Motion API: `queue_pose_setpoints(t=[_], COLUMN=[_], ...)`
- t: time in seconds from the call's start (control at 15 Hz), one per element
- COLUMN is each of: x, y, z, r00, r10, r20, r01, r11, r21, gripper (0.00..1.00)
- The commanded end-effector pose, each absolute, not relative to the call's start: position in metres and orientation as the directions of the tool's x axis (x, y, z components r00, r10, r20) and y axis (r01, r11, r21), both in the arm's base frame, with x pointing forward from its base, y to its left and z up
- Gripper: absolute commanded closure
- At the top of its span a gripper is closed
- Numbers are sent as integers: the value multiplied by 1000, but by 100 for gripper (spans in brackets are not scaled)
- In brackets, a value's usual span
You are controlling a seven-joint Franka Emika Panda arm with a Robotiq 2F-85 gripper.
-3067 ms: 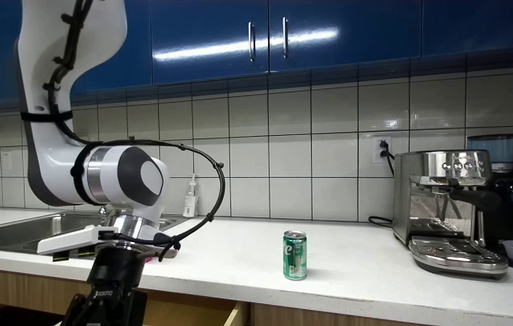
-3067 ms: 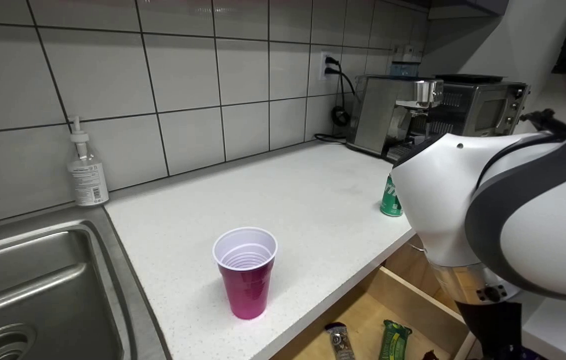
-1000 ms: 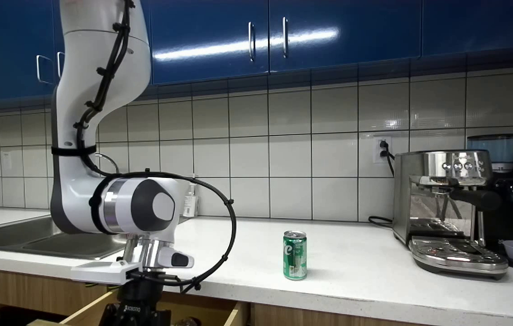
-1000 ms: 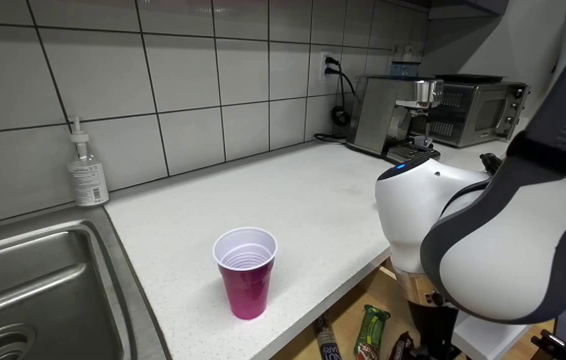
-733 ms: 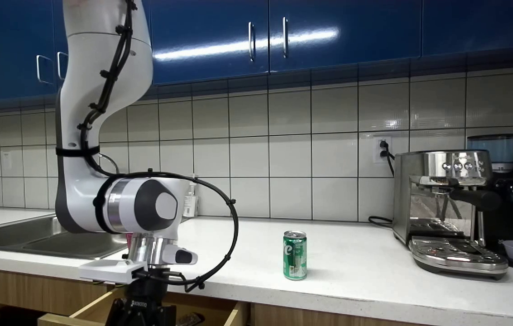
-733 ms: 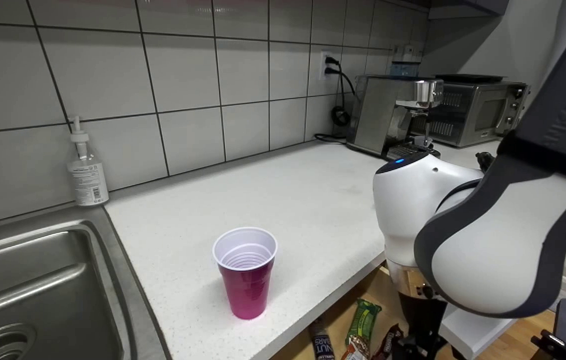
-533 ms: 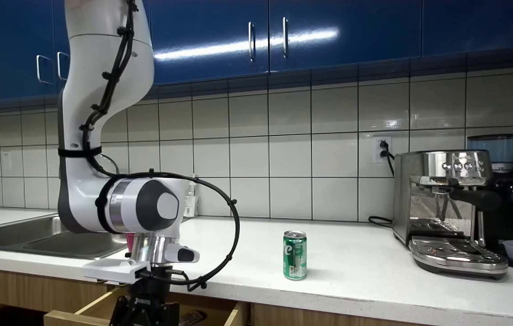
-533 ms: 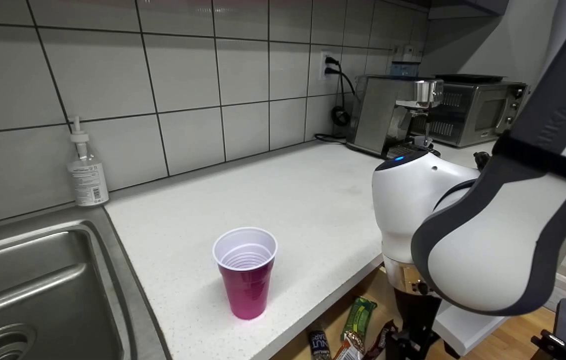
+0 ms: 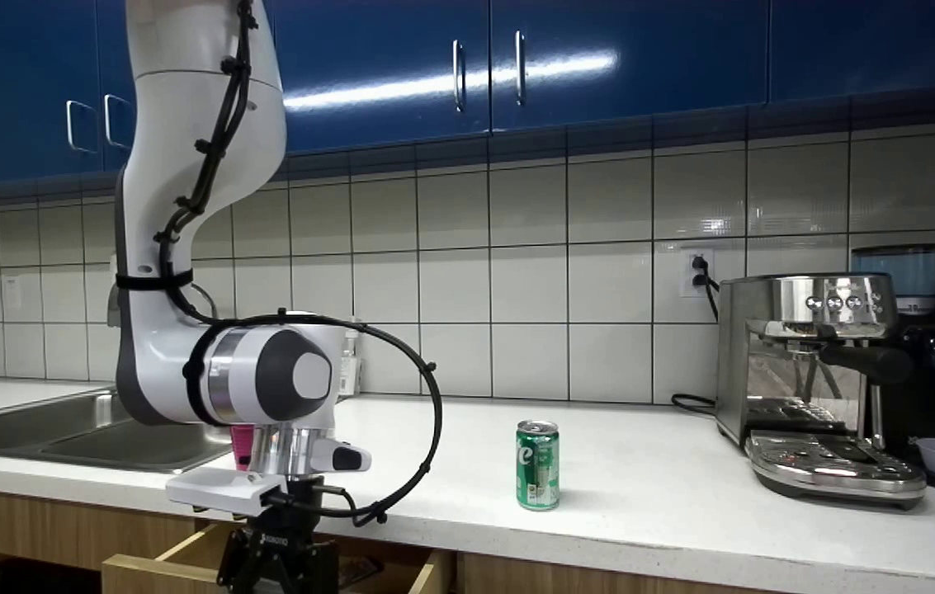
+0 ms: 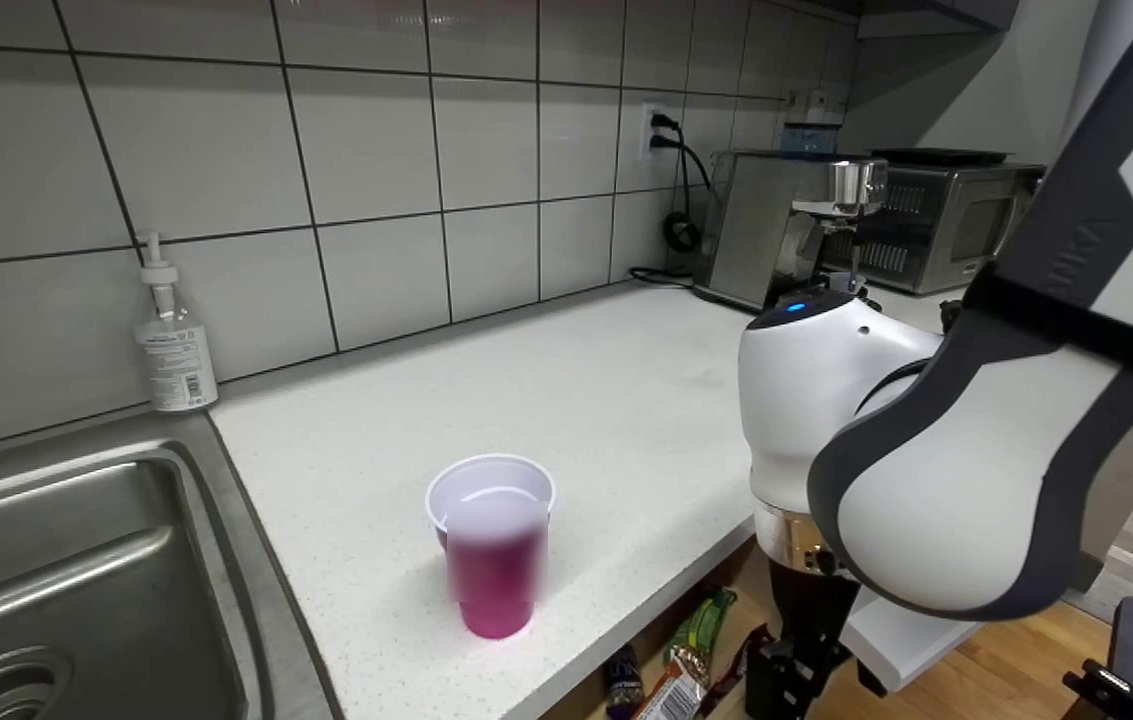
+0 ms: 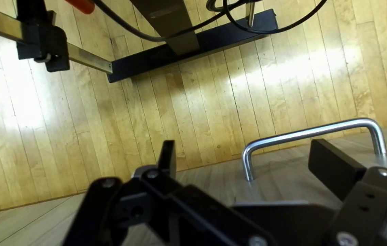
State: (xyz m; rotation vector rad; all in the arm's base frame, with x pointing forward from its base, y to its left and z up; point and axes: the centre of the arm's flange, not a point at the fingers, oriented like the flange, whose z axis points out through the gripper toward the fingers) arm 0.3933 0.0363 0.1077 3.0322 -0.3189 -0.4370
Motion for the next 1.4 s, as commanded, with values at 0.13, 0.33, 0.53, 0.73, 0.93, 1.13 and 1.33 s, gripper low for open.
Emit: queue_pose_setpoints(t=[0.13,0.33,0.53,0.73,0.93,1.13,1.33], x=[420,431,441,450,461,473,485], y=[34,32,32,32,31,30,29], z=[102,102,102,101,101,100,99], r00=[961,973,983,989,993,997,999], r10=[-188,-156,-120,-92,-73,-56,-18], r20=[-204,-168,-141,-116,-89,-59,-30], r01=[-176,-144,-108,-81,-65,-50,-15], r11=[-982,-986,-990,-992,-993,-994,-995], r21=[76,83,91,95,95,93,101], gripper=[0,0,0,0,0,0,0])
